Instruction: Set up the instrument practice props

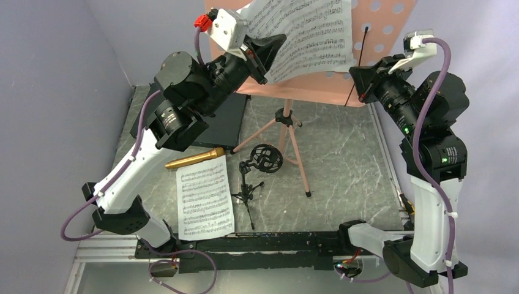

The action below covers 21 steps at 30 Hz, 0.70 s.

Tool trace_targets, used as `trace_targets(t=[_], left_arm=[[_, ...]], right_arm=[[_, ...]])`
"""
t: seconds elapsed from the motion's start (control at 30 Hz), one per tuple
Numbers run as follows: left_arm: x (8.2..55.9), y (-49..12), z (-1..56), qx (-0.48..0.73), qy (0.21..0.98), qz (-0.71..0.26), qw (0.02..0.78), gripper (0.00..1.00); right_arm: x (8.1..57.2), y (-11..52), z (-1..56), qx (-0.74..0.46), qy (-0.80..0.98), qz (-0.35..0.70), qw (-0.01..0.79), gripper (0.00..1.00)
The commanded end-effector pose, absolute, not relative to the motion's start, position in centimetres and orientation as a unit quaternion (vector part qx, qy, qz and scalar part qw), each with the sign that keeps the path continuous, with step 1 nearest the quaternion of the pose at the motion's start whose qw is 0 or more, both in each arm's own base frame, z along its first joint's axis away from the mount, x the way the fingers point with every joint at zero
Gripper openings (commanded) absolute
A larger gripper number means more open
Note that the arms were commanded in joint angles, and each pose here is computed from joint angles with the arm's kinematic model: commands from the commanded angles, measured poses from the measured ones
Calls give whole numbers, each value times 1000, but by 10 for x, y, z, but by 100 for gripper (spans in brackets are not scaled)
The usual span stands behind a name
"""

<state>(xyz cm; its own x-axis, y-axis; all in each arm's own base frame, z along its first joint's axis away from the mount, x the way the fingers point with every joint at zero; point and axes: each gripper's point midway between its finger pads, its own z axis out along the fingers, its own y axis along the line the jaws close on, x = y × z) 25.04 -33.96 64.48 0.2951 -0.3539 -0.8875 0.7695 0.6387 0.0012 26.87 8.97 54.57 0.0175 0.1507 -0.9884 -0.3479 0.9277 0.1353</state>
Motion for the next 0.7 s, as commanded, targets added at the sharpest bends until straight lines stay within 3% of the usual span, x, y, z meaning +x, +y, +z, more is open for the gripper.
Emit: trace_targets(t=[0.0, 0.67], left_arm=[[248, -330, 664, 195, 451, -368, 789, 3], [247, -348, 658, 223, 450, -381, 777, 3]], right_arm=[[256, 94, 570, -100, 636, 185, 743, 0], [250, 105, 568, -139, 618, 198, 748, 0]])
